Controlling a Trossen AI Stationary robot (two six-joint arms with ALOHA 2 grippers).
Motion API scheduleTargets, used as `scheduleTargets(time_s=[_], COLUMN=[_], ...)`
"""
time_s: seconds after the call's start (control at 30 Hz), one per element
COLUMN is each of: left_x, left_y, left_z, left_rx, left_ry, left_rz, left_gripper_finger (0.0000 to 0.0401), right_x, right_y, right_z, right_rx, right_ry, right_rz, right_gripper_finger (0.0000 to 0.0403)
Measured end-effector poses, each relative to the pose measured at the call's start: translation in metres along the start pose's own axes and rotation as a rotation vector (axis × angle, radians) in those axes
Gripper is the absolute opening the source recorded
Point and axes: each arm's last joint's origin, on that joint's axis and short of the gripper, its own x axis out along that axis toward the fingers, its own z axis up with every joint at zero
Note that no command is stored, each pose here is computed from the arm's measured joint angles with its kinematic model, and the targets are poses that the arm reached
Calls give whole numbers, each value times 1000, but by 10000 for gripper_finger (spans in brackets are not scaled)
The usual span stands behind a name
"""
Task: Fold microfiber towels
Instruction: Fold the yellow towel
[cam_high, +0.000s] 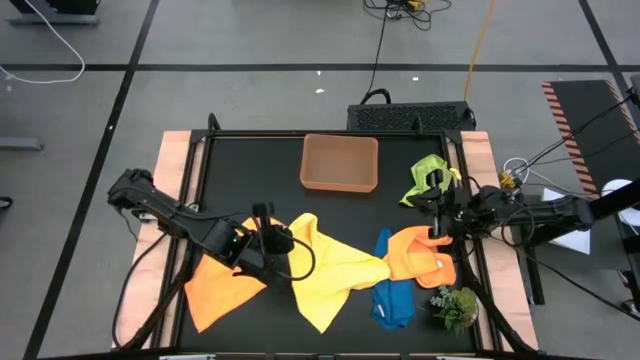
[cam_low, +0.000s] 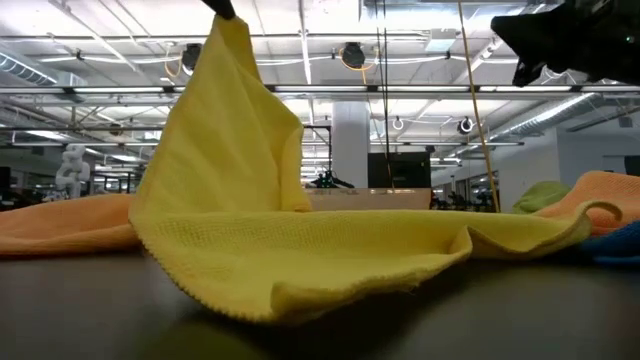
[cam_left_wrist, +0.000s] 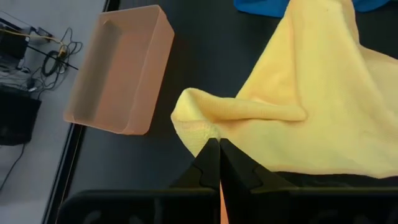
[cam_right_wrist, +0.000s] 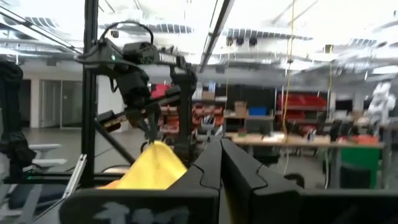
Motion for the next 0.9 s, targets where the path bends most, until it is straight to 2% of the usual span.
scheduleTargets(time_s=[0.2,0.47,0.57,0.73,0.9], left_x=[0,1,4,7,7], left_y=[0,-1,2,7,7], left_z=[1,8,11,12,12], left_rx=[-3,18,1,-9,-10], left_ry=[-7,-61,-67,-60,-59], left_rz=[-1,-18,-20,-11,-12], left_gripper_finger=[0,0,0,0,0], right_x=[8,22,27,31,60], right_y=[1,1,2,8,15], right_z=[-14,-29,-38,-62,-70], right_rx=[92,134,141,140,138], right_ry=[107,168,216,385,466], right_rz=[-1,-5,-6,20,40], right_gripper_finger=[0,4,21,63,100])
